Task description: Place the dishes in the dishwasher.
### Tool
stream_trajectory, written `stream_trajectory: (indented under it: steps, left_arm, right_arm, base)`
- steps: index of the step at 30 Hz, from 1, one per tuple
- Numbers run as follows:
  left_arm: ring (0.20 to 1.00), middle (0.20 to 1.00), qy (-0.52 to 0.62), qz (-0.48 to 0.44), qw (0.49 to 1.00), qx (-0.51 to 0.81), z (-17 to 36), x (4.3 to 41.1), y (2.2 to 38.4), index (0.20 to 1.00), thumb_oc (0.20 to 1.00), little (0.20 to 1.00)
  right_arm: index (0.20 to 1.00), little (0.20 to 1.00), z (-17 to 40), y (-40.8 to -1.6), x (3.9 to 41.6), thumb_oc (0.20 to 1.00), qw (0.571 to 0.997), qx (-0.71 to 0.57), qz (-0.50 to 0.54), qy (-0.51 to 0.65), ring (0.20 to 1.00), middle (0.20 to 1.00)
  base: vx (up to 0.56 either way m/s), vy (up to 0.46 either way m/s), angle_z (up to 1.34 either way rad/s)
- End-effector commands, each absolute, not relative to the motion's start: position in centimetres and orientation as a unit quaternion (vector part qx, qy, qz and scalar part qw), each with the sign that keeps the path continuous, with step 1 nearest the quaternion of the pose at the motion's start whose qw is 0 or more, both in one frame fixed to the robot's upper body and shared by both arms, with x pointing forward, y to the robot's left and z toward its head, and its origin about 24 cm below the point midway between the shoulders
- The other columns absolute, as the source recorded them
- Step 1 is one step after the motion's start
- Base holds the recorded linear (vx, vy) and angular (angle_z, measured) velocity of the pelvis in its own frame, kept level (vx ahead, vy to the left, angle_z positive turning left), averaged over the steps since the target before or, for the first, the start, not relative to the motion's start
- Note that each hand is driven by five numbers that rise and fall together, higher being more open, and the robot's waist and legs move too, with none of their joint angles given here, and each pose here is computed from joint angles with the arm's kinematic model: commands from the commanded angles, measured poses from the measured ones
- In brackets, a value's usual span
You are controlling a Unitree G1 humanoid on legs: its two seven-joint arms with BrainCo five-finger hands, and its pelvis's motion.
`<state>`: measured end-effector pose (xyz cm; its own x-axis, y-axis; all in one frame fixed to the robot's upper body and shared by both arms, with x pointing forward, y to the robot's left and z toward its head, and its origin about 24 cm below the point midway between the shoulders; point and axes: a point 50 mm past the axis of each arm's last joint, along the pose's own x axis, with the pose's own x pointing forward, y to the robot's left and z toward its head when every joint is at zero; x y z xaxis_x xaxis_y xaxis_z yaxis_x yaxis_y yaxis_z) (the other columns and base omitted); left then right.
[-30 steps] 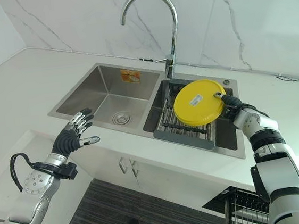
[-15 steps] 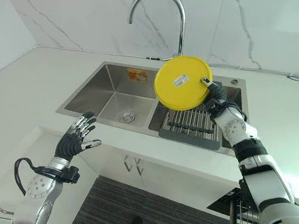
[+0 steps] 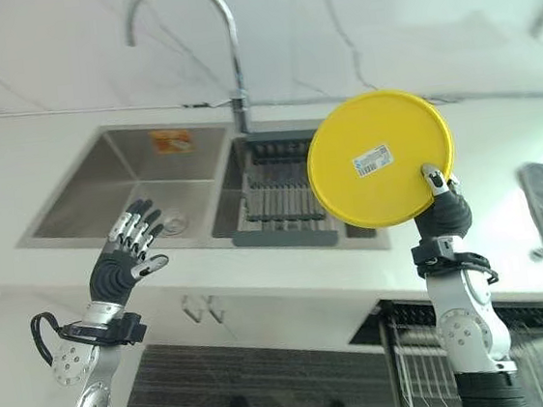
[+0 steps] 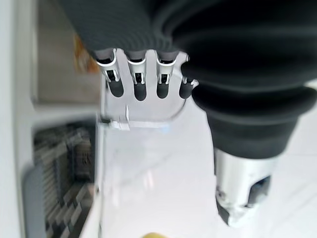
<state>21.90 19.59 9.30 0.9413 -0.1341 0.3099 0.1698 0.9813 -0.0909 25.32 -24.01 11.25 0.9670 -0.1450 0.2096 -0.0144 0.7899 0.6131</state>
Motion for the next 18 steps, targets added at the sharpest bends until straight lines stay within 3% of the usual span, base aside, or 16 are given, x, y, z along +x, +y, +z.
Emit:
stream_trajectory:
  steps: [1, 4, 9, 18]
  left_arm:
    - [1.0, 1.0, -0.315, -0.105, 0.941, 0.07, 15.0, 21.1, 20.0, 1.0, 1.0, 1.0]
    - [1.0, 1.0, -0.307, -0.149, 0.938, 0.058, 15.5, 21.8, 19.2, 1.0, 1.0, 1.0]
    - [1.0, 1.0, -0.288, -0.148, 0.945, 0.051, 15.2, 22.2, 18.7, 1.0, 1.0, 1.0]
    - [1.0, 1.0, -0.326, -0.124, 0.931, 0.111, 15.8, 22.3, 17.8, 1.0, 1.0, 1.0]
  right_arm:
    - [0.2, 0.2, 16.9, -24.1, 25.4, 0.2, 0.921, 0.291, 0.028, -0.256, 0.2, 0.2]
    - [0.2, 0.2, 16.1, -25.2, 24.1, 0.2, 0.916, 0.303, 0.027, -0.261, 0.2, 0.2]
    - [0.2, 0.2, 15.9, -24.5, 23.8, 0.2, 0.914, 0.306, 0.059, -0.26, 0.2, 0.2]
    - [0.2, 0.2, 17.1, -24.1, 22.7, 0.2, 0.898, 0.283, 0.02, -0.335, 0.2, 0.2]
  base:
    - [-0.05, 0.426, -1.34]
    - [-0.05, 0.311, -0.78]
    - [-0.11, 0.187, -0.83]
    - [-0.14, -0.003, -0.54]
